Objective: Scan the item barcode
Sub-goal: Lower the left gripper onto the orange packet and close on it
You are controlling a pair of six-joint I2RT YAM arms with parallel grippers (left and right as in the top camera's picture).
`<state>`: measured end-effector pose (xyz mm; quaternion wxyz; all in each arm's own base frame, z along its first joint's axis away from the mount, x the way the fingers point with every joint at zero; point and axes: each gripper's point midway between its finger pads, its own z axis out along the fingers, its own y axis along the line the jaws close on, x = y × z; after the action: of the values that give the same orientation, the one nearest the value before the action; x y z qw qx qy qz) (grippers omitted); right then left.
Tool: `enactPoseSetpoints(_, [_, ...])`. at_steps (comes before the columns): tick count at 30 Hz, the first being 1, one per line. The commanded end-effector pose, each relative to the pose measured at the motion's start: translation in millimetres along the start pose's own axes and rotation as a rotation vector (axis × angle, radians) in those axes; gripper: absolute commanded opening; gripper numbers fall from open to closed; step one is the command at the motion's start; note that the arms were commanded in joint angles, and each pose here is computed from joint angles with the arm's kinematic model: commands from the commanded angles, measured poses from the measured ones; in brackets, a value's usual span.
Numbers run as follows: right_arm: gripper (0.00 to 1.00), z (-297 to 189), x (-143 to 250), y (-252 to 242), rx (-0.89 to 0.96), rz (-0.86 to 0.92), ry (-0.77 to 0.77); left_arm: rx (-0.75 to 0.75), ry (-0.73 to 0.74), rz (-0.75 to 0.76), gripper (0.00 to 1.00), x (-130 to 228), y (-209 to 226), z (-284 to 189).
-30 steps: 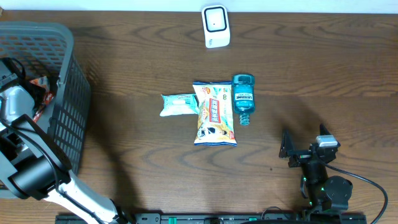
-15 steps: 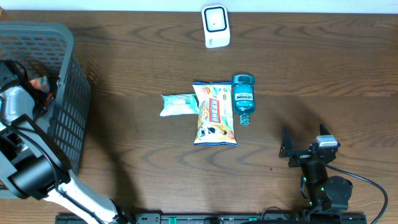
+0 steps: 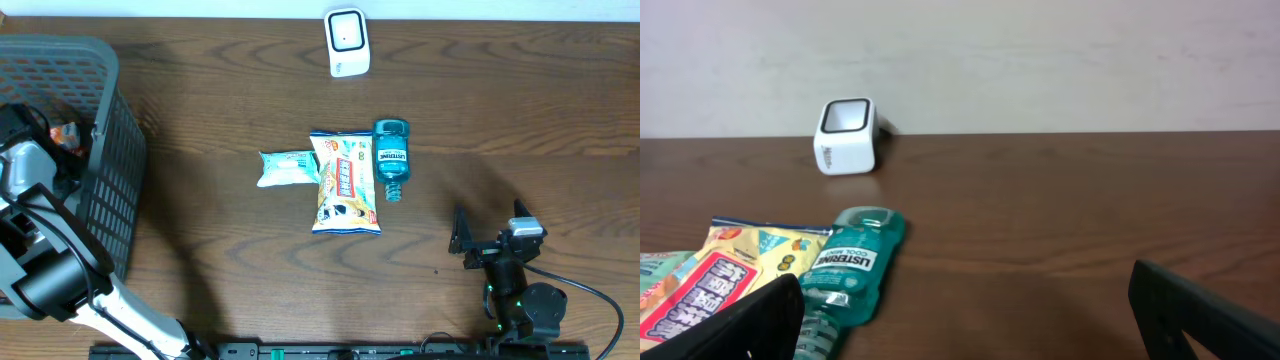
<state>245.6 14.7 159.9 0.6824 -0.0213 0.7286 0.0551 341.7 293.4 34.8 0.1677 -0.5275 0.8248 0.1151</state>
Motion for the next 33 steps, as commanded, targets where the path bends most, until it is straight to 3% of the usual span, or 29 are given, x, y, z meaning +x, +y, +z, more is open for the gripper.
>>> enactPoseSetpoints(1, [0.99,-0.3,0.0,0.2,-0.001,0.006,-0.001,0.072,-0.126,0.046,0.07,-30.8,-11.1,-43.8])
enactPoseSetpoints(5, [0.99,-0.3,0.0,0.2,-0.001,0.006,-0.001,0.133,-0.259,0.014,0.08,-60.5,-16.3,-81.9])
enactPoseSetpoints(9, [0.99,-0.3,0.0,0.2,-0.001,0.006,-0.001,0.144,-0.284,0.007,0.07,-67.0,-19.3,-80.6])
enactPoseSetpoints(25, [0.99,-0.3,0.0,0.2,-0.001,0.006,-0.001,0.058,-0.143,0.018,0.07,-39.0,-10.6,7.0])
enactPoseSetpoints(33, [0.99,-0.3,0.0,0.2,0.000,0.006,-0.001,-0.019,0.024,0.051,0.07,4.8,6.3,36.5])
